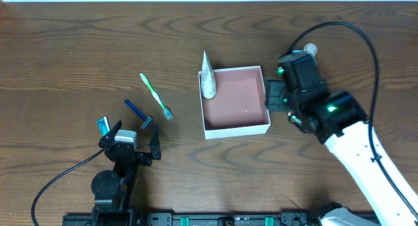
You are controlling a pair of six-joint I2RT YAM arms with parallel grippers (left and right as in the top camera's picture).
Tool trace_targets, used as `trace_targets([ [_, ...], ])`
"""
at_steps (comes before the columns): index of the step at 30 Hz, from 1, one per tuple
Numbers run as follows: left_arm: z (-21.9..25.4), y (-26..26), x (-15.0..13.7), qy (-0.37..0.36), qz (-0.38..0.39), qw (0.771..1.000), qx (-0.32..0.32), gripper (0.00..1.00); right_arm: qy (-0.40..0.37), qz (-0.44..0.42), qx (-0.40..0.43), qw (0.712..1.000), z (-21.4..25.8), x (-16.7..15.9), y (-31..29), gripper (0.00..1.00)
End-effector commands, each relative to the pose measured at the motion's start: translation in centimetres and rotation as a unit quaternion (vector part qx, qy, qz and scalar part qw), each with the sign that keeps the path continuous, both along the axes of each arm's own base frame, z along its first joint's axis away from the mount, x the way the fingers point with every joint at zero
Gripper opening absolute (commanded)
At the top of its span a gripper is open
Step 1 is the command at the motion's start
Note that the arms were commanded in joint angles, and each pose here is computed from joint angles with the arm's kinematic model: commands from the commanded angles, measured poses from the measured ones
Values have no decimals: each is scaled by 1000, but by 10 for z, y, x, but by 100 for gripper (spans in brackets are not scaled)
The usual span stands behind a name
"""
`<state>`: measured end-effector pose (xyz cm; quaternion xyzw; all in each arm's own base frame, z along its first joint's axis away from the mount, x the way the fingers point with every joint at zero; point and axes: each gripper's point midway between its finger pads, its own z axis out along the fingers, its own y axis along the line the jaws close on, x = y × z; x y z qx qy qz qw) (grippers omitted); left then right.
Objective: Pack container
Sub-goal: 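Withdraw the right gripper from the box toward the right side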
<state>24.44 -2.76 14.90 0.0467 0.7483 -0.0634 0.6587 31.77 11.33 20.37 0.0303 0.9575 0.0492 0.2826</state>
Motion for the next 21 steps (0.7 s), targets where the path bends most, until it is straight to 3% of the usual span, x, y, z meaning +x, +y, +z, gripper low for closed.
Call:
trace_targets([
  [1, -17, -1, -1, 25, -3, 1000, 2, 98, 33, -9, -27, 999, -15, -4, -19, 58],
  [10, -17, -1, -1, 25, -3, 1000, 2, 98, 119, -41, -48, 991, -76, -33, -36, 58],
  [21, -17, -1, -1, 25, -3, 1000, 2, 98, 138, -34, -23, 990, -117, -45, -29, 59],
])
